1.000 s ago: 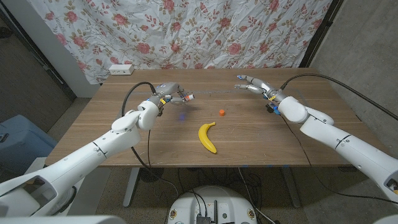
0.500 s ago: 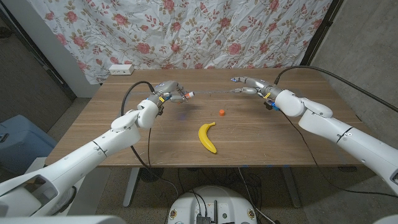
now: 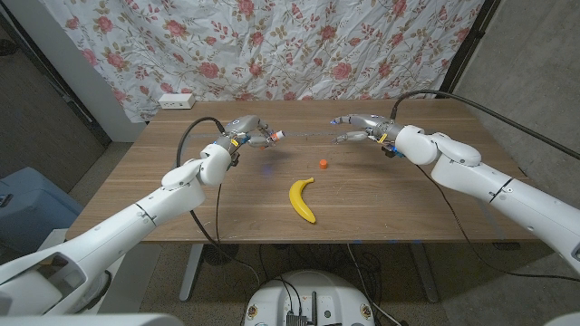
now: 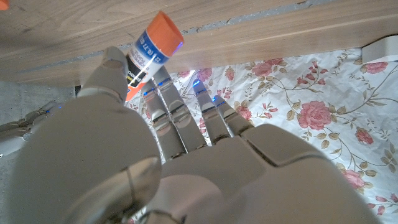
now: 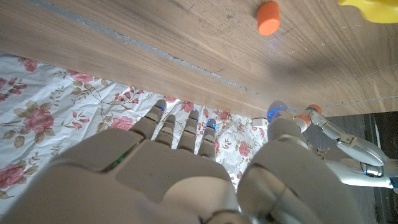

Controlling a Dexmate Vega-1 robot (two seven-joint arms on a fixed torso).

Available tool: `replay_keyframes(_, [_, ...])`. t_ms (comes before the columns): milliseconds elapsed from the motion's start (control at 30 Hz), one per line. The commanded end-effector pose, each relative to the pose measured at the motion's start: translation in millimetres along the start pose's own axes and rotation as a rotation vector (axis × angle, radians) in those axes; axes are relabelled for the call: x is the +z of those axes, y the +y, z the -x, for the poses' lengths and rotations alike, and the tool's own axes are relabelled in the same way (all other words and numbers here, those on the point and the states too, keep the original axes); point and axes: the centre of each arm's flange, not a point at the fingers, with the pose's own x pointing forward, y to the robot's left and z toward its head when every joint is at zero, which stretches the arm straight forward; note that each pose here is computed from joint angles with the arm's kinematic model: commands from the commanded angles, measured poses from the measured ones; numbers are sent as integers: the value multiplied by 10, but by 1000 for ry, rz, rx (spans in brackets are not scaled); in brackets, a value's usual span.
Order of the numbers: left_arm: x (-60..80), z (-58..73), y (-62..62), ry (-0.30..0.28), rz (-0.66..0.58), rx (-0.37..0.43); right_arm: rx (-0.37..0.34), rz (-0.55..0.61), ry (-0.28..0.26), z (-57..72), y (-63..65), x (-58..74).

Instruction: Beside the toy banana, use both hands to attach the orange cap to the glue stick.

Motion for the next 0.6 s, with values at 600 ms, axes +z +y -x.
replay_keyframes(600, [-56,-4,6,-12,101,6,155,194,-2,-141,41,356])
